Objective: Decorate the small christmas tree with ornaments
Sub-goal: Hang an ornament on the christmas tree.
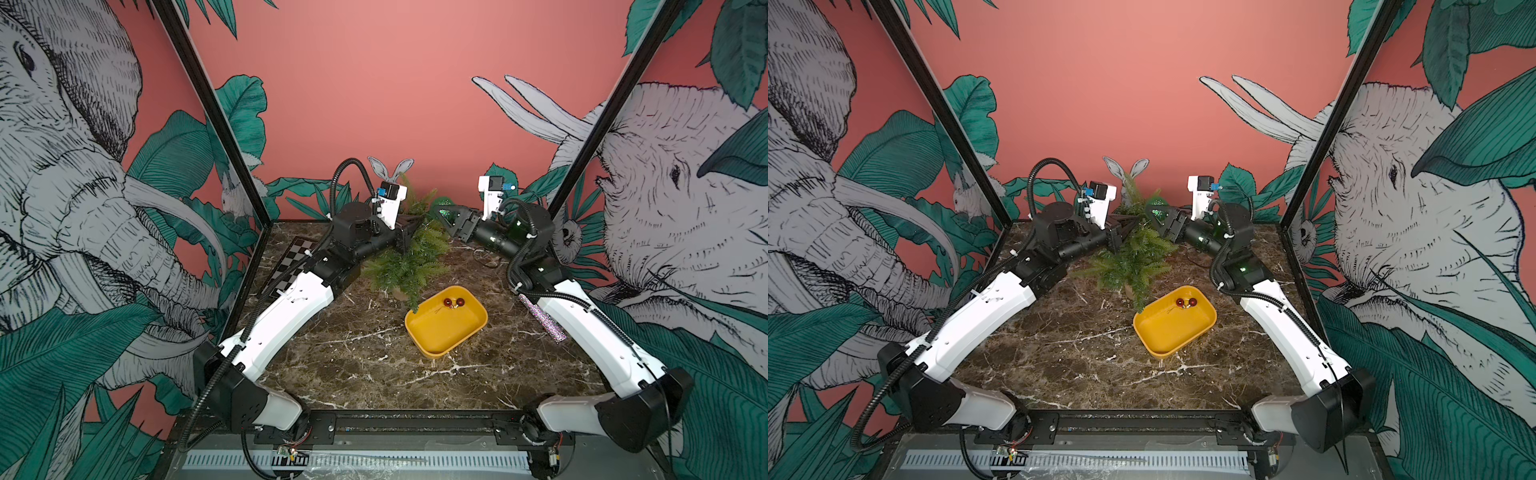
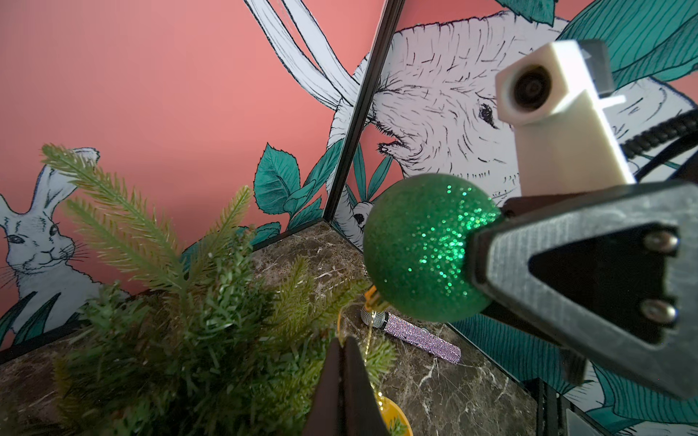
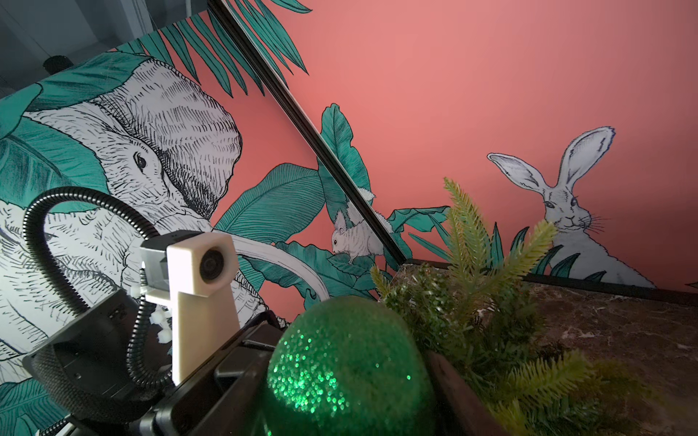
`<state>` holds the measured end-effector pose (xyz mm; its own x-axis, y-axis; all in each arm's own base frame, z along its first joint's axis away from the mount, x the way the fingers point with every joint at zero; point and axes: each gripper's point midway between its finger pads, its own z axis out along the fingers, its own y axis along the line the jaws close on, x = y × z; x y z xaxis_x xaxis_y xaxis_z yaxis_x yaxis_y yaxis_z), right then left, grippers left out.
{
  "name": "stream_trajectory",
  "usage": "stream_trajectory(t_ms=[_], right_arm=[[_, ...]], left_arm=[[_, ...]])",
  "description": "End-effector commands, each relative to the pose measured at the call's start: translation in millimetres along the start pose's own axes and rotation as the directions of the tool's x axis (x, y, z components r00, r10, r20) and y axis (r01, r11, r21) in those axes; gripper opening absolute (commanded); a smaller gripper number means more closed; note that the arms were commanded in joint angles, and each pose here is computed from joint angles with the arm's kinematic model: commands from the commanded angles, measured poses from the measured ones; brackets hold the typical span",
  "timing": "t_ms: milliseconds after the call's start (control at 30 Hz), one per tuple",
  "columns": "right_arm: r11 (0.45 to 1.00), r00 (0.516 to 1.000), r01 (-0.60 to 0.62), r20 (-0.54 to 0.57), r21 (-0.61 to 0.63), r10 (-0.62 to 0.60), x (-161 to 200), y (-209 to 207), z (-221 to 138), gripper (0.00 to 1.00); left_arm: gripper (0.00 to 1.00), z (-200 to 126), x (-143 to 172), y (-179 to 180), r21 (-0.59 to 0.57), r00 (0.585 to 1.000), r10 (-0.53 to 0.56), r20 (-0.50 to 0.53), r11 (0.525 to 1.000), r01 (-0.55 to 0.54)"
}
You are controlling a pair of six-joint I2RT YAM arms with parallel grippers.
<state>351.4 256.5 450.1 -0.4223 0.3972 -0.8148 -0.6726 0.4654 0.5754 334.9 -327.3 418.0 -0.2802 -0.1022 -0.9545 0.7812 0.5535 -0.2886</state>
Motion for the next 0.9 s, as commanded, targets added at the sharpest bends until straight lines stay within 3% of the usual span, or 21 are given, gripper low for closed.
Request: stream_trajectory(t_ms=[0, 867], right_arm=[[0.999, 0.997, 0.034, 0.071, -0.016, -0.033, -21, 6, -2, 0.61], [0.999, 0.998, -0.008, 0.058, 0.033, 0.006, -11, -20, 3, 0.61]], left_arm=[[0.0, -4, -15, -2, 0.0, 1.0, -0.001, 0.031, 1.0, 0.001], [0.02, 0, 1, 15, -0.07, 0.999, -0.035, -0.01, 0.997, 0.034]])
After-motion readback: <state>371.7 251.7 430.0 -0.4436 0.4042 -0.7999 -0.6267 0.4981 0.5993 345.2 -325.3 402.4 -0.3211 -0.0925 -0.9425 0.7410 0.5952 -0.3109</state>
